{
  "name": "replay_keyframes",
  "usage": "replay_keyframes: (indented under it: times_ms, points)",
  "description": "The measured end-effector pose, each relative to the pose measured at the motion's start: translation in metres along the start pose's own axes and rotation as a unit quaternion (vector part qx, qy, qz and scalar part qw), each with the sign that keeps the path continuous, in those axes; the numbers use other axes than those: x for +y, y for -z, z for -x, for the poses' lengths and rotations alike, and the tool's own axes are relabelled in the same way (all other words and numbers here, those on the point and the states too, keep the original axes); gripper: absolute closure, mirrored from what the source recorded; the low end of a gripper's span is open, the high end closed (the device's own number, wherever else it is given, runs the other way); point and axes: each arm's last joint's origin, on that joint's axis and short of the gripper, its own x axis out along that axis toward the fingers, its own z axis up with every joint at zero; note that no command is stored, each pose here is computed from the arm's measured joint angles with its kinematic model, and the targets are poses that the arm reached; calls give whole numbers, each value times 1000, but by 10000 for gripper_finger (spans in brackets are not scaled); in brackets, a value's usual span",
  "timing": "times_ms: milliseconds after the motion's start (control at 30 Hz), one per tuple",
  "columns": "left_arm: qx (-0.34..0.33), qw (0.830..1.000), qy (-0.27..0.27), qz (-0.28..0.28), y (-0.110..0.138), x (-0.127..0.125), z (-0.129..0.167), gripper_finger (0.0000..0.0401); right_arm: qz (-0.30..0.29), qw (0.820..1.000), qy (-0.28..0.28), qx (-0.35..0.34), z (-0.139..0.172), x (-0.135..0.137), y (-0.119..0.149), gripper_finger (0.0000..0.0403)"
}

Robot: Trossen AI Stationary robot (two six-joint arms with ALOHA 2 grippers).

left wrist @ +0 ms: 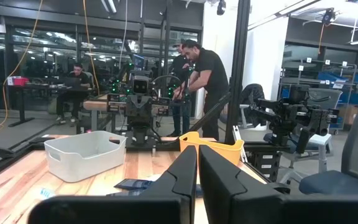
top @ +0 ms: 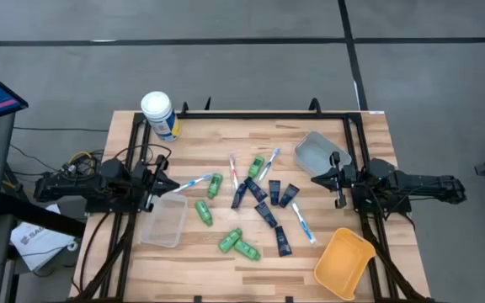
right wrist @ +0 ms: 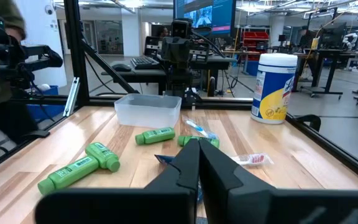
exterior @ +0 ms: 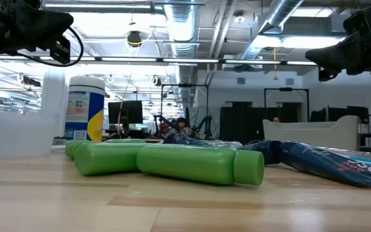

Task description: Pick & Place Travel size toiletries

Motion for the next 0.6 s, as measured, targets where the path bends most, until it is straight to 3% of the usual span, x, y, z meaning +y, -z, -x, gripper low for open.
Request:
replay_keyframes:
  times_ms: [333, 367, 500, 600]
  points:
    - [0, 1000, 0, -1, 0, 0, 0, 390, 0, 1000, 0, 0, 0, 0, 0, 403]
    - [-2, 1000, -2, -17, 0, 0, 0, 390, 0, 1000, 0, 0, 0, 0, 0, 403]
    - [-29, 978, -25, -206, -6, 1, 0, 390, 0, 1000, 0, 0, 0, 0, 0, 403]
    - [-36, 962, -29, -269, -8, 0, 0, 390, 0, 1000, 0, 0, 0, 0, 0, 403]
